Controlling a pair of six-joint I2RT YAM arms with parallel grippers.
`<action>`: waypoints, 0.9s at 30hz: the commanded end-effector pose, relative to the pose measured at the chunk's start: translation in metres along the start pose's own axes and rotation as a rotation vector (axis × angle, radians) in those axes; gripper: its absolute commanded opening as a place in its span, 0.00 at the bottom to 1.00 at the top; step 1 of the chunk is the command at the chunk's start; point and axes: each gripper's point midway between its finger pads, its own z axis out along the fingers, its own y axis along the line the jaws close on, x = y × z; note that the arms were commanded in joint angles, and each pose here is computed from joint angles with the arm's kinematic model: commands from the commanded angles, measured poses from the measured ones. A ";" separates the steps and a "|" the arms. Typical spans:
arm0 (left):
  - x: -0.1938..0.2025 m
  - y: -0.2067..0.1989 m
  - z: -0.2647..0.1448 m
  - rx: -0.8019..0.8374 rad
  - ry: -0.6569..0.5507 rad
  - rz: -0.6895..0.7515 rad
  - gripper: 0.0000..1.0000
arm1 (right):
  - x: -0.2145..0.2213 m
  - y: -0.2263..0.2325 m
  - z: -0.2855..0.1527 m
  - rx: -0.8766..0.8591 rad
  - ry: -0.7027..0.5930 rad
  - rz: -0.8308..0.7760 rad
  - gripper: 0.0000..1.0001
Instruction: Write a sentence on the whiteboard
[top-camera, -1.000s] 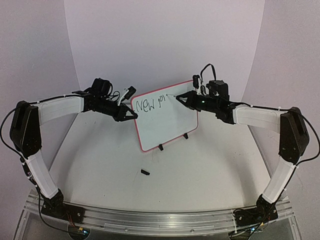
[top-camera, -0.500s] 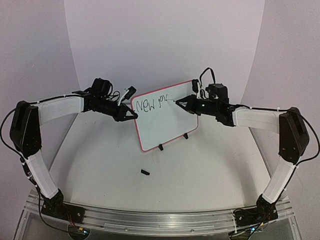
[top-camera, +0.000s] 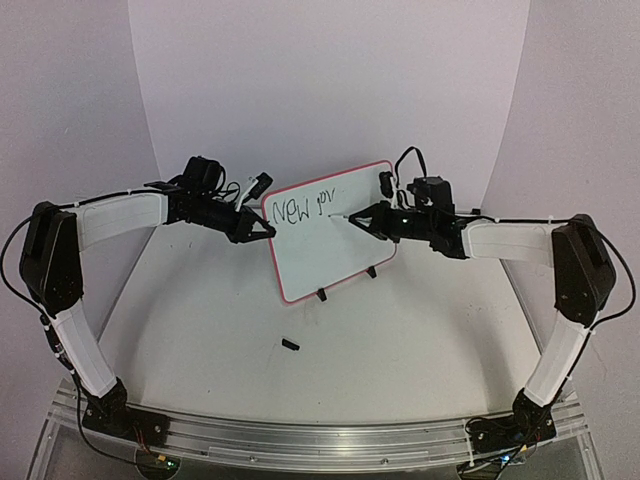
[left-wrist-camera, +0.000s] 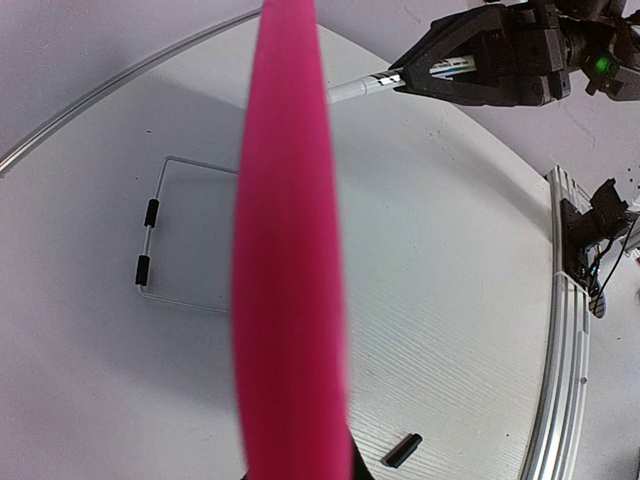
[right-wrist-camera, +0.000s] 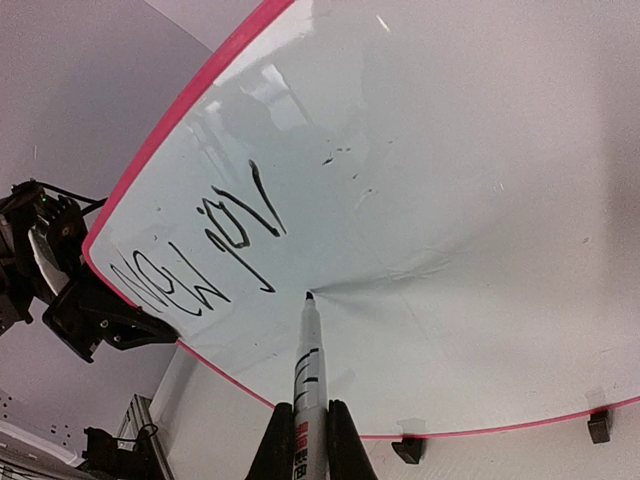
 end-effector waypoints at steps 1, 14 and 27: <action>0.024 -0.011 0.008 0.030 0.095 -0.030 0.00 | -0.005 0.004 0.000 -0.022 -0.013 -0.008 0.00; 0.023 -0.011 0.008 0.029 0.094 -0.029 0.00 | -0.022 0.009 0.000 -0.011 -0.062 -0.025 0.00; 0.023 -0.012 0.007 0.030 0.092 -0.026 0.00 | -0.048 0.020 -0.011 0.010 -0.147 -0.068 0.00</action>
